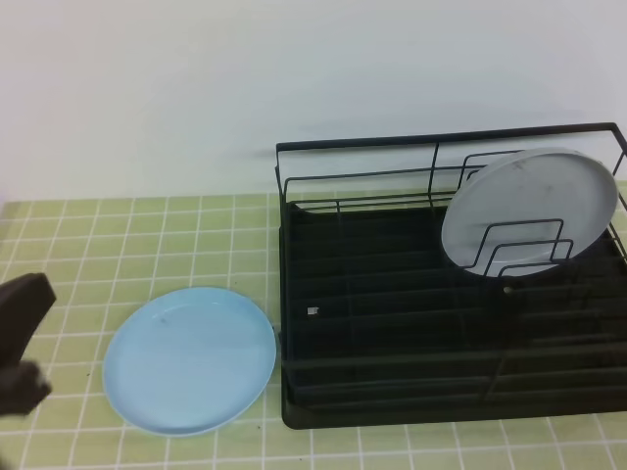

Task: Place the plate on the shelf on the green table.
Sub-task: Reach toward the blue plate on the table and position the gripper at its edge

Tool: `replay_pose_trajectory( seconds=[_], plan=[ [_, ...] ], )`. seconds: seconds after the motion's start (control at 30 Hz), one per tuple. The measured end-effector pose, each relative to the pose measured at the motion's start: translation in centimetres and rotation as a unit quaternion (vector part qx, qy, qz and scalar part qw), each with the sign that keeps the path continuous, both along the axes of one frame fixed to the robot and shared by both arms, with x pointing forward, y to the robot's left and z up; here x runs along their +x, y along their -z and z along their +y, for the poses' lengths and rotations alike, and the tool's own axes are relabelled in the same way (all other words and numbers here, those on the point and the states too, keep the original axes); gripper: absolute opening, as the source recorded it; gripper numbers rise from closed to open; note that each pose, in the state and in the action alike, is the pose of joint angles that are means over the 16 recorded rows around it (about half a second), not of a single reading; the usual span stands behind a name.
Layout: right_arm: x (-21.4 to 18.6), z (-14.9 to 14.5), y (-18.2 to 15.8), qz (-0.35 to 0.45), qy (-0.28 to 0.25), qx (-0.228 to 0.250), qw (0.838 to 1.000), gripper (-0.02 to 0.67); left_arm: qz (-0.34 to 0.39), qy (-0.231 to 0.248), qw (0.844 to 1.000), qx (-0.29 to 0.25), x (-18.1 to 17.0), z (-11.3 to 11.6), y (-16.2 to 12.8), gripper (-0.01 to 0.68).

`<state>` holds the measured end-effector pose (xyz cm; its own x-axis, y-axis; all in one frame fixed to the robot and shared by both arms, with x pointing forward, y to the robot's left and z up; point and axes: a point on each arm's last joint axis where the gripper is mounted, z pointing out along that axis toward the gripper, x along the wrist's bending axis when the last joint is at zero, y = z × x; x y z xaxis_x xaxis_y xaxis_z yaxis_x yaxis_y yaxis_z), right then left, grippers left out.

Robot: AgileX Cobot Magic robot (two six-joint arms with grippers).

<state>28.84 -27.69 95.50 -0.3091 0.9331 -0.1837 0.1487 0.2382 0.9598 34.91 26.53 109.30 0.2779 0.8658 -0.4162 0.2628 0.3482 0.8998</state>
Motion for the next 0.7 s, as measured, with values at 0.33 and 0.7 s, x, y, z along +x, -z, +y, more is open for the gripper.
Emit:
replay_pose_trajectory(
  seconds=[0.33,0.7],
  plan=[
    [0.0,0.0,0.0,0.0,0.0,0.0,1.0,-0.004,0.16,-0.015,0.986,0.039,6.7,0.2,1.8,0.08],
    [0.0,0.0,0.0,0.0,0.0,0.0,1.0,-0.004,0.349,-0.002,0.937,0.029,13.3,3.7,4.9,0.102]
  ],
)
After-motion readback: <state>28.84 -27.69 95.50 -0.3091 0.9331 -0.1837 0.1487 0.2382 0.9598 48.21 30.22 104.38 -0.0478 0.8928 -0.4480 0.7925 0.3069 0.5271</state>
